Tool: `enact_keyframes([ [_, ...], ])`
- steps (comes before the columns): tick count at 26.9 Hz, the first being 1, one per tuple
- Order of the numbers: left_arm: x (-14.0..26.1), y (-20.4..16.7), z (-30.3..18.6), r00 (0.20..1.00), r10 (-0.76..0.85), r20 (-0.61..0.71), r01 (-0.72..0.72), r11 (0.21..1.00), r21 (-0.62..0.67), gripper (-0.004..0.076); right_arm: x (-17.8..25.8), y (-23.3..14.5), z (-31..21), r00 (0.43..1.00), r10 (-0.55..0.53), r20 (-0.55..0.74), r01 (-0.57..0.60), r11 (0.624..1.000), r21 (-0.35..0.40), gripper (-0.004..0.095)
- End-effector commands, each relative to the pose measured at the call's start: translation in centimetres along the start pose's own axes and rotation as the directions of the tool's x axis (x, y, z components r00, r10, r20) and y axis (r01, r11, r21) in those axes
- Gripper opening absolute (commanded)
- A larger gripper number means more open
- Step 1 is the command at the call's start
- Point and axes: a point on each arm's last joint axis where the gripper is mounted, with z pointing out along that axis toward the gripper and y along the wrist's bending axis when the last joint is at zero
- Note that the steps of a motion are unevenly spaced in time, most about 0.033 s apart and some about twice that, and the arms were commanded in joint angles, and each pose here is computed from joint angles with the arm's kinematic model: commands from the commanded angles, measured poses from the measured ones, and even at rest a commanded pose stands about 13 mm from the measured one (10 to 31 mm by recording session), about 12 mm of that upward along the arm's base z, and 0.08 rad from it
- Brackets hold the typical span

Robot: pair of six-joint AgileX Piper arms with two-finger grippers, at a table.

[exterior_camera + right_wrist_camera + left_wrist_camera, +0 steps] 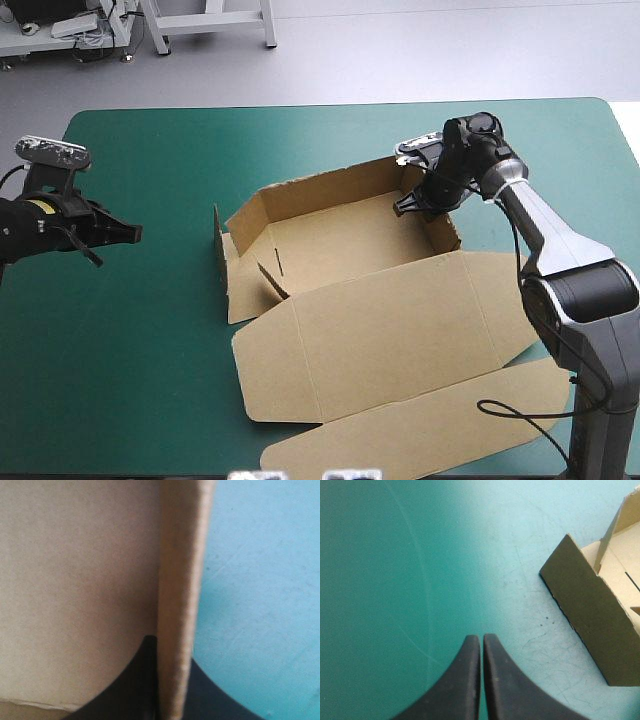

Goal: Fold the box

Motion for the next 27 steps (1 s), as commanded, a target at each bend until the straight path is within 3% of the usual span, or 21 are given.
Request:
enact_keyframes([
  [1,-0.8,0.0,-1.3,0.996,-0.006,0.092,0.007,1.0,-0.012,0.0007,0.3,-0.1,-3.8,0.998,-0.029,0.053,0.028,0.999,0.021,-0.0017],
  [12,-0.8,0.2,-1.3,0.996,-0.003,0.087,0.006,1.0,-0.03,0.0007,1.4,0.3,-9.6,0.983,-0.039,0.178,0.031,0.998,0.046,-0.0018],
  [21,0.4,1.8,0.8,0.999,-0.05,-0.004,0.048,0.979,-0.199,0.0007,3.1,0.7,-15.0,0.952,-0.054,0.301,0.043,0.998,0.043,-0.0018],
  [27,4.0,2.3,7.1,0.991,-0.133,-0.02,0.124,0.963,-0.241,0.0008,4.8,-2.4,-18.4,0.895,0.08,0.44,-0.005,0.986,-0.169,-0.0018],
])
